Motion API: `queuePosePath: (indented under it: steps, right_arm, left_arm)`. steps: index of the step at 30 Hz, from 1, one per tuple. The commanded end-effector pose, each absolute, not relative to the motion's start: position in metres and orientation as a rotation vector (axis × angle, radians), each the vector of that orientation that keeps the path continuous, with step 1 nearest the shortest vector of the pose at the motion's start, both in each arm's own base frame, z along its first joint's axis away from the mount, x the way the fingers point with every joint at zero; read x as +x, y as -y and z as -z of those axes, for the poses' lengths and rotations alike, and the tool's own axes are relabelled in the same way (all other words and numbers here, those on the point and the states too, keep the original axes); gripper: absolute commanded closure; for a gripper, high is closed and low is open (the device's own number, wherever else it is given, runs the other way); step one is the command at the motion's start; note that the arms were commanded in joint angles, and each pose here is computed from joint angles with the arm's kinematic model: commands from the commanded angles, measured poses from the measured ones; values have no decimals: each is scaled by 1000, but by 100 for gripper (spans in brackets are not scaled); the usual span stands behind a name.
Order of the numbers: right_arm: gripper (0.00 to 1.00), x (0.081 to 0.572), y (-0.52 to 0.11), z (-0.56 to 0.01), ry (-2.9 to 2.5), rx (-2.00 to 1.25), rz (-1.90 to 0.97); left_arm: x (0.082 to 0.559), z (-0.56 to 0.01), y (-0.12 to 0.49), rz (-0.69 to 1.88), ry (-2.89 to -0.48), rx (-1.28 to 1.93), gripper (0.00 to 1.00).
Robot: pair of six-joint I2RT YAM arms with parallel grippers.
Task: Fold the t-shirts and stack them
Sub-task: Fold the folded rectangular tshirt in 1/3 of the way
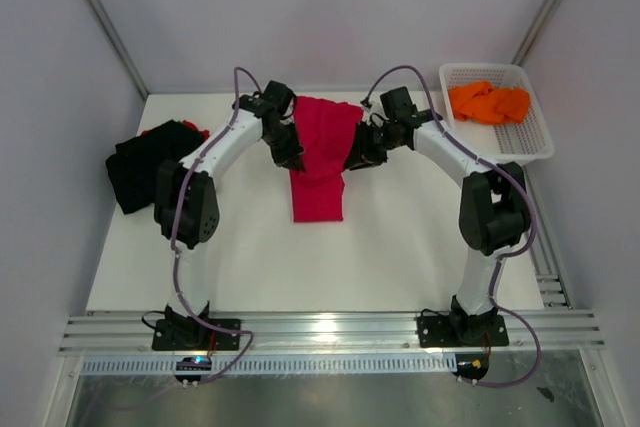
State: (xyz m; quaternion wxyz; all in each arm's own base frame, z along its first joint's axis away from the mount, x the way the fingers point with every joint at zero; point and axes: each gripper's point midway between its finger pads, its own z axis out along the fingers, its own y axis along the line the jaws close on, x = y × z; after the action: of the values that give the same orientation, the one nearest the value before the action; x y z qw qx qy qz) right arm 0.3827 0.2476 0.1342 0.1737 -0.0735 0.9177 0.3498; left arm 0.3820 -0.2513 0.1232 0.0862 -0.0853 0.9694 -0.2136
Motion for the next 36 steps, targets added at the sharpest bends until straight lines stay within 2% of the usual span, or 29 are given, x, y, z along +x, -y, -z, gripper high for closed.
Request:
queuePosePath:
  steps: [1, 4, 13, 17, 20, 26, 36]
  right_arm:
    - [60, 391, -235, -133, -2598, -209, -935]
    - [50, 392, -225, -126, -2601, -182, -861]
    - [49, 379, -219, -114, -2620, -182, -839]
    - [49, 375, -221, -112, -2618, -176, -863]
    - [49, 374, -222, -110, -2622, -174, -869]
    - [50, 375, -227, -107, -2614, -147, -916]
    - [50, 367, -232, -90, -2629, -109, -984]
  left_arm:
    - [386, -121, 223, 491, -2901, -294, 100]
    - [388, -120, 213, 445, -2896, -320, 100]
    - [391, -94, 207, 450, -2932, -352, 100]
    - [383, -69, 222, 577, -2996, -303, 84]
    - [376, -45, 233, 684, -3022, -305, 83]
    - [378, -26, 237, 707, -3031, -321, 87]
    - [385, -26, 239, 696, -3046, -305, 87]
